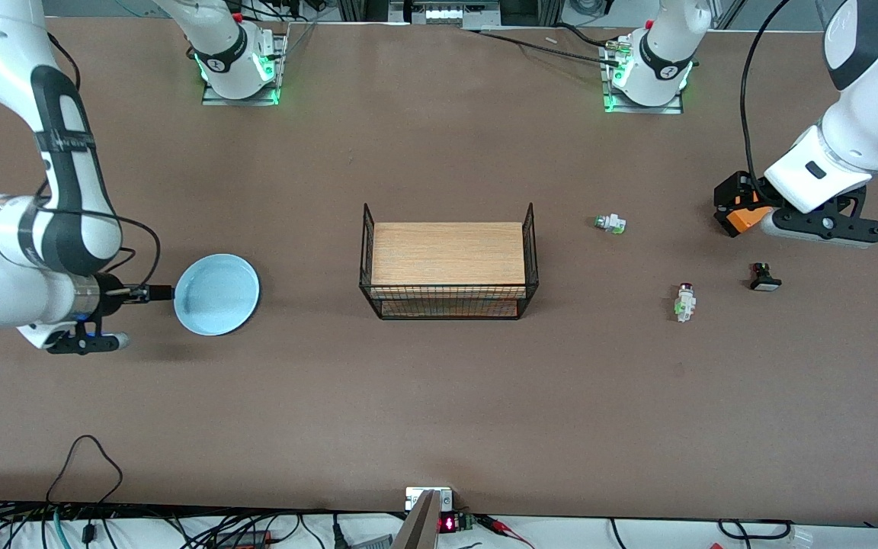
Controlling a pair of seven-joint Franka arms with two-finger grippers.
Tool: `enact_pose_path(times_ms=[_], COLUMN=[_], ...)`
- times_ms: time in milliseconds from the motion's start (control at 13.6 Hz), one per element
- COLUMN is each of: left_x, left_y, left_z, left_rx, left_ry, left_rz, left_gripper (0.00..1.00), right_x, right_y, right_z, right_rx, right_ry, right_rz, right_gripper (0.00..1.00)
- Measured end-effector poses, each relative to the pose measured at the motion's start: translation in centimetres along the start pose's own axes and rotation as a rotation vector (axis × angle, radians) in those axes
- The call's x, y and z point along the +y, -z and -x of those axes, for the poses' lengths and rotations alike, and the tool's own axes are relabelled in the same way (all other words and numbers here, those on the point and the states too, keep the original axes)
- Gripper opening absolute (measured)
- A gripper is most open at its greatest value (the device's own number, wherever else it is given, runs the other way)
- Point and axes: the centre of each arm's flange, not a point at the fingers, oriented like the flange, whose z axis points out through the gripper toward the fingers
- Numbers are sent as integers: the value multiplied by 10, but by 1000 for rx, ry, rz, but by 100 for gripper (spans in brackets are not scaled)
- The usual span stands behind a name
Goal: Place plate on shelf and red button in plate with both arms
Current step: 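Move the right gripper down to the rim of the light blue plate, then close the right gripper on the plate rim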
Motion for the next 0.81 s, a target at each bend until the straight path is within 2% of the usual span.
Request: enact_pose_path(times_ms=[441, 809], left_x=[0, 0], left_y=[0, 0], left_z=[0, 0], left_rx=[0, 0], left_ry=[0, 0], left_rz=[0, 0], left_gripper=[100, 100], right_x=[10, 13], right_y=[-48, -65], right_z=[-23, -28], right_rx=[41, 38], right_ry=[39, 46], right_rz=[7, 8], right_gripper=[97, 84])
